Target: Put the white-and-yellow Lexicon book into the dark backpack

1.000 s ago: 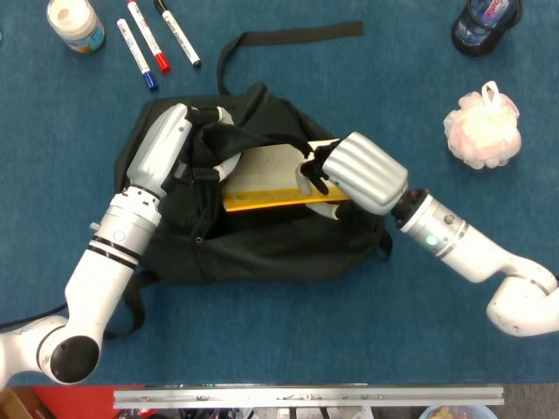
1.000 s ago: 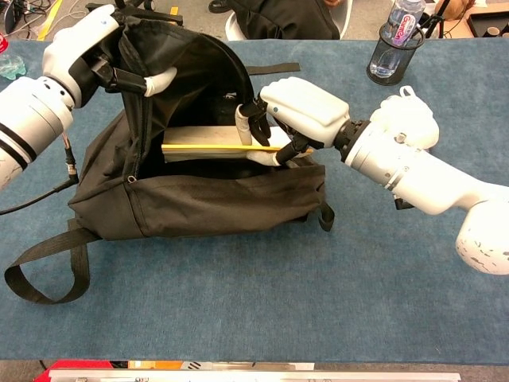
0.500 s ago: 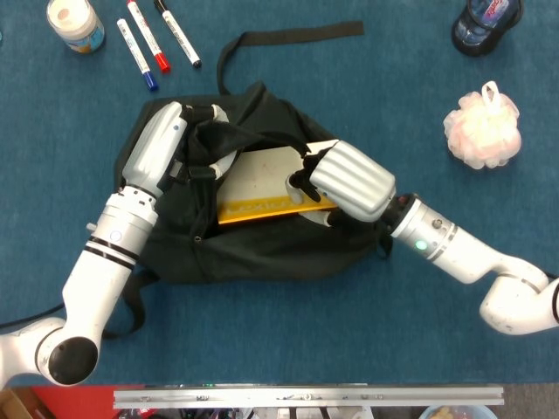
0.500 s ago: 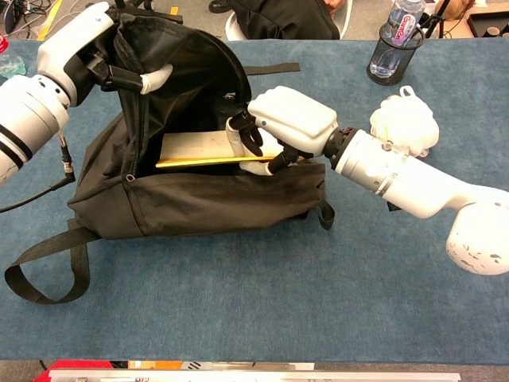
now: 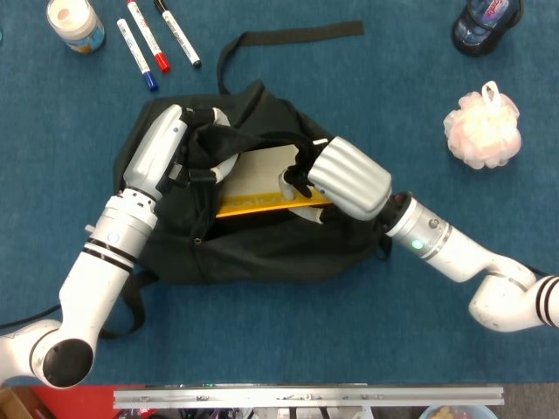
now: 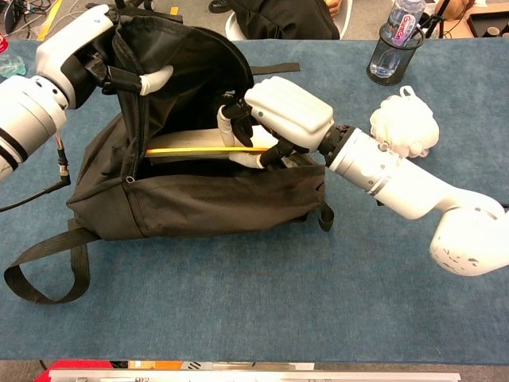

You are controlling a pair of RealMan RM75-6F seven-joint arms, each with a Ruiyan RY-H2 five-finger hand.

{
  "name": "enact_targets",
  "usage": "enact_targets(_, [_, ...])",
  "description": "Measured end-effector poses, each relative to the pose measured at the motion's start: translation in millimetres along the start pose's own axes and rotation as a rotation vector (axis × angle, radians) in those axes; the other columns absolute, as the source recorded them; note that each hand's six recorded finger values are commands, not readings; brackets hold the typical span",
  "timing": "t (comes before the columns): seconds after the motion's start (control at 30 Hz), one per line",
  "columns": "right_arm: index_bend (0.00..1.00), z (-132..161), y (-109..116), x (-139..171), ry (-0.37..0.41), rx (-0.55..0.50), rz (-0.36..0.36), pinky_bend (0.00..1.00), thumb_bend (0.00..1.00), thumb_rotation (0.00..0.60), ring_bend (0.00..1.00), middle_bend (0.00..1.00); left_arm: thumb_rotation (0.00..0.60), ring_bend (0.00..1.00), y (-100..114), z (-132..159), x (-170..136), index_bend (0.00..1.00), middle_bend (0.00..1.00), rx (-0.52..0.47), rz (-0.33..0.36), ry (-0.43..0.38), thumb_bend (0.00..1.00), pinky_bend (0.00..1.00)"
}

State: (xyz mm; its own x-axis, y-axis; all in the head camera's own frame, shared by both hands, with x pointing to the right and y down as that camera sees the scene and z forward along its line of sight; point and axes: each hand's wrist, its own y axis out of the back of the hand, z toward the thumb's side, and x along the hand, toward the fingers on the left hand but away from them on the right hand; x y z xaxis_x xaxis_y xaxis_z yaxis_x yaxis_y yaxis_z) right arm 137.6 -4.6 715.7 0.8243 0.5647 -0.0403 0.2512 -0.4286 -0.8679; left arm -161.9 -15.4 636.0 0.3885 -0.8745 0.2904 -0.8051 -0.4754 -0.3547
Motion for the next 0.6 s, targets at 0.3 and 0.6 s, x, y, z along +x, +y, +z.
enact_targets(0.3, [0.84, 1.5, -7.4, -6.5, 0.015, -0.021, 0.004, 0.72, 0.44, 0.600, 0.59, 0.74, 0.600, 0.69, 0.6, 0.3, 0.1, 0.32, 0.51, -0.017, -0.014, 0.004, 0.61, 0.99])
enact_targets(0.6, [0.63, -3.6, -13.4, -6.6, -0.004, -0.012, 0.066, 0.55, 0.40, 0.600, 0.42, 0.59, 0.600, 0.62, 4.8, -1.7, 0.0, 0.28, 0.48, -0.020, -0.006, 0.011, 0.60, 0.94])
